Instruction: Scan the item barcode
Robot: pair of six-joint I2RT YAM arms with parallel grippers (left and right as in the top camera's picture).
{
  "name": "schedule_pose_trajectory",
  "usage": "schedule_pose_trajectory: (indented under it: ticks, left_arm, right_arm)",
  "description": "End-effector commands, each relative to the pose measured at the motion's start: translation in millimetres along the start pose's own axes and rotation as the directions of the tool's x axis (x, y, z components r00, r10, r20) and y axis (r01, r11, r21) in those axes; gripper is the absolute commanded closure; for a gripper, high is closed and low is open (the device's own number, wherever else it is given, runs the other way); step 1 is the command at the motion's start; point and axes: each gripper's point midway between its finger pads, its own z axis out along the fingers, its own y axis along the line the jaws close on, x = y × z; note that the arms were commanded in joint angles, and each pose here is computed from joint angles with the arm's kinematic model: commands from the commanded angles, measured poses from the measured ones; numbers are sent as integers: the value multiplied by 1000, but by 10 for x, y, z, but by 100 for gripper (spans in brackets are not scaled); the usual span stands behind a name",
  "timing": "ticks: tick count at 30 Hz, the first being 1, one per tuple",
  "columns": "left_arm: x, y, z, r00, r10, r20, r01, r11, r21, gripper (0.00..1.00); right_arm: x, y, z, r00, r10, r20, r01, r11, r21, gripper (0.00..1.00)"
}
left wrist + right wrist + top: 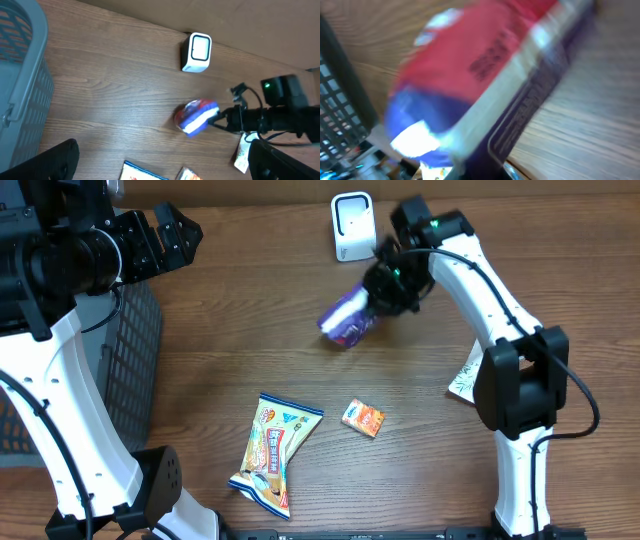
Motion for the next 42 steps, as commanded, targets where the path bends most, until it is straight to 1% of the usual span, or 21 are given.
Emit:
schedule_pose_trajectory:
  ticks: [1, 4, 8, 9, 10, 11, 15, 17, 19, 20, 21, 22, 28, 29, 30, 31, 32, 35, 40, 41, 42]
  left_arm:
    - [-16, -27, -49, 1000, 12, 15, -12, 1000, 12, 0]
    - [-16, -26, -49, 1000, 12, 16, -12, 1000, 11, 0]
    - [-16, -26, -49, 1000, 12, 16, -12, 1000, 11, 0]
    - [-16, -26, -49, 1000, 12, 16, -12, 1000, 11, 0]
    - [-16, -27, -49, 1000, 12, 15, -12, 1000, 12, 0]
    - [-16, -26, -49, 1000, 12, 16, -12, 1000, 11, 0]
    - [-16, -26, -49, 1000, 12, 16, -12, 1000, 11, 0]
    - [-16, -26, -49, 1000, 12, 16, -12, 1000, 11, 0]
    - [-16, -27, -49, 1000, 12, 15, -12, 1000, 12, 0]
    - [-16, -26, -49, 1000, 12, 16, -12, 1000, 11, 0]
    - [-16, -26, -49, 1000, 12, 16, -12, 1000, 11, 0]
    - [-16, -26, -49, 1000, 12, 16, -12, 1000, 11, 0]
    - [-16, -27, -49, 1000, 12, 15, -12, 1000, 12, 0]
    - [-16, -27, -49, 1000, 12, 15, -12, 1000, 12, 0]
    - [-16, -26, -49, 1000, 12, 16, -12, 1000, 11, 0]
    - [-16, -26, -49, 1000, 12, 16, -12, 1000, 11, 0]
    - [-16, -26, -49, 1000, 12, 16, -12, 1000, 11, 0]
    - [-16, -26, -49, 1000, 12, 16, -12, 1000, 11, 0]
    - [-16, -27, -49, 1000, 12, 15, -12, 1000, 12, 0]
    - [-16, -26, -49, 1000, 12, 16, -12, 1000, 11, 0]
    - [-16, -26, -49, 1000, 12, 16, -12, 1000, 11, 0]
  right_arm:
    - [19, -600, -104, 994, 108, 0, -107, 986, 126, 96]
    - [108, -962, -316, 984, 180, 4, -176, 952, 249, 96]
    - [228, -1060, -594, 980, 198, 22, -194, 924, 331, 96]
    - [242, -1049, -654, 981, 192, 31, -191, 921, 341, 94]
    - [256, -998, -764, 982, 180, 51, -186, 921, 341, 83]
    - [256, -960, -813, 983, 173, 62, -184, 925, 334, 77]
    - [195, -693, -867, 993, 91, 79, -109, 961, 254, 27]
    - [136, -561, -813, 994, 63, 87, -79, 977, 196, 16]
    - [91, -440, -739, 995, 34, 95, -49, 987, 155, 15]
    - [58, -368, -675, 995, 11, 102, -25, 990, 137, 11]
    - [37, -328, -616, 994, -4, 108, -10, 991, 132, 0]
    - [15, -292, -522, 993, -12, 114, -3, 992, 129, 0]
    - [12, -427, -92, 987, 109, 118, -123, 986, 117, 1]
    - [8, -447, -47, 987, 111, 118, -124, 986, 112, 10]
    - [10, -481, 6, 987, 112, 117, -125, 986, 111, 26]
    - [26, -527, 66, 987, 115, 112, -128, 985, 115, 38]
    - [40, -561, 111, 987, 118, 108, -131, 985, 117, 44]
    - [51, -616, 180, 985, 134, 109, -146, 982, 119, 56]
    - [29, -626, 200, 985, 128, 118, -141, 983, 116, 66]
    - [29, -626, 200, 985, 128, 118, -141, 983, 116, 71]
    - [27, -627, 200, 985, 127, 119, -141, 983, 117, 79]
